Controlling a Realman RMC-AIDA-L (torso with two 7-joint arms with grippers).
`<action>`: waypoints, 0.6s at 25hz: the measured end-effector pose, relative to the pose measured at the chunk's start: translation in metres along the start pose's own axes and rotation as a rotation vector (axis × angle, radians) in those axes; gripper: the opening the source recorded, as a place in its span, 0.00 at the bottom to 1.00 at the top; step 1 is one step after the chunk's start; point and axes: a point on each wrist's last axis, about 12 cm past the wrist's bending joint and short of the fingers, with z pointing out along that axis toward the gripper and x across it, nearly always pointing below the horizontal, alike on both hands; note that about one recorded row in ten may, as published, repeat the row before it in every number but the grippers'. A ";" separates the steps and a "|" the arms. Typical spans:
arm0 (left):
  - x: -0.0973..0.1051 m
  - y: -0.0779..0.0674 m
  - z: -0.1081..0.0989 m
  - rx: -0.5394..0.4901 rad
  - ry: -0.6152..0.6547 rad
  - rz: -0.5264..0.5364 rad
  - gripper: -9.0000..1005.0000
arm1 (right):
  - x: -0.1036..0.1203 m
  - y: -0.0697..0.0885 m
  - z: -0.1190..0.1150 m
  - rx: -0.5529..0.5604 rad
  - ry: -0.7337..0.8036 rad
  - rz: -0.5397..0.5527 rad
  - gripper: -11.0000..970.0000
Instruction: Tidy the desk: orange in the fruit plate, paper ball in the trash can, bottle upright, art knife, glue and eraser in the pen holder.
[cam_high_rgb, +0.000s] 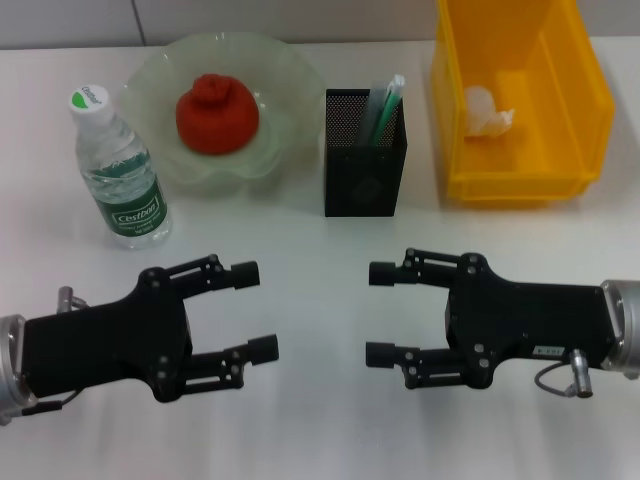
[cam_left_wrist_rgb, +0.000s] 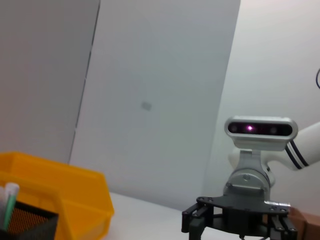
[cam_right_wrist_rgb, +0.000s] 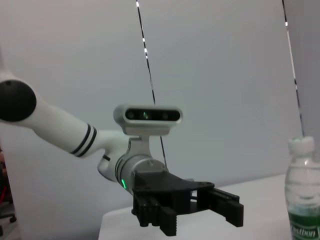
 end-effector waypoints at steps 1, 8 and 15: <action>0.000 0.000 0.000 0.000 0.000 0.000 0.78 | 0.000 0.000 0.000 0.000 0.000 0.000 0.82; 0.006 -0.003 0.001 0.003 0.022 -0.014 0.78 | 0.006 0.000 0.000 0.022 0.031 0.015 0.82; 0.008 -0.006 0.000 0.001 0.027 -0.024 0.78 | 0.007 0.000 0.000 0.024 0.032 0.022 0.82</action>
